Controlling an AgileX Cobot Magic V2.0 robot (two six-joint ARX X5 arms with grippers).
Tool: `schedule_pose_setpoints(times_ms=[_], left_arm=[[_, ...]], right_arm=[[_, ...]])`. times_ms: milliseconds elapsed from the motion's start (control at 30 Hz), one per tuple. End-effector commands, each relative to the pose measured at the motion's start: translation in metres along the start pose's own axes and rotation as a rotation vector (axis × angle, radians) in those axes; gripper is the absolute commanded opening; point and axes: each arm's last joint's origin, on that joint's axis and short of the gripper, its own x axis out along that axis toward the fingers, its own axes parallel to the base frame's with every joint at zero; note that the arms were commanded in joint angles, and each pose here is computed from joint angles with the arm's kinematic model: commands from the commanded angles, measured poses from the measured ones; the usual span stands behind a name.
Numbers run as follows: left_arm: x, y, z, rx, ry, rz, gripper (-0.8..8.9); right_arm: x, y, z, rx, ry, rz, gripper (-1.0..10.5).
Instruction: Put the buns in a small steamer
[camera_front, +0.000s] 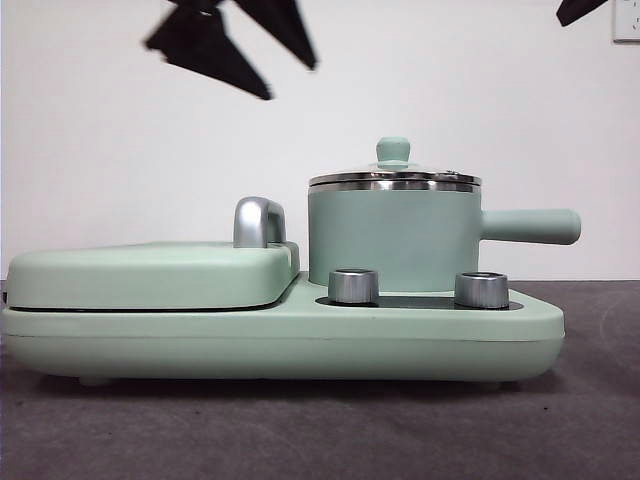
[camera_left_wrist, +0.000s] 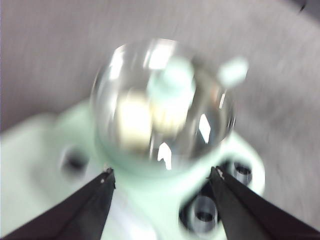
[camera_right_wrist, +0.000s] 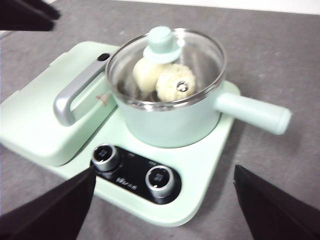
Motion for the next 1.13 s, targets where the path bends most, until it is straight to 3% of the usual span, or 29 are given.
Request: schedule_pose_setpoints(times_ms=[33, 533, 733, 933, 1000, 1033, 1067, 1133], left_arm=[[-0.013, -0.001, -0.005, -0.029, 0.028, 0.005, 3.12], [-0.048, -0.011, -0.127, -0.206, 0.132, 0.021, 3.1], [-0.054, -0.013, -0.146, -0.233, 0.132, 0.023, 3.11], [-0.055, -0.013, -0.149, -0.244, 0.159, 0.023, 2.96], [-0.055, -0.013, -0.148, -0.242, 0.153, 0.023, 1.24], [-0.055, -0.013, -0.148, -0.244, 0.152, 0.023, -0.03], [-0.055, -0.013, -0.148, -0.243, 0.149, 0.023, 0.15], [-0.055, -0.013, -0.148, -0.241, 0.149, 0.022, 0.07]], right_arm=[[0.007, 0.003, 0.001, 0.002, 0.029, 0.032, 4.3], [0.061, 0.009, -0.006, 0.009, 0.243, 0.143, 4.3], [0.077, 0.011, -0.013, 0.02, 0.33, 0.18, 4.3], [0.077, 0.011, -0.013, 0.02, 0.333, 0.181, 4.2], [0.077, 0.011, -0.012, 0.02, 0.323, 0.183, 2.6], [0.077, 0.011, -0.012, 0.02, 0.319, 0.186, 0.8], [0.077, 0.011, -0.011, 0.019, 0.315, 0.187, -0.2], [0.077, 0.011, -0.011, 0.019, 0.306, 0.187, 0.2]])
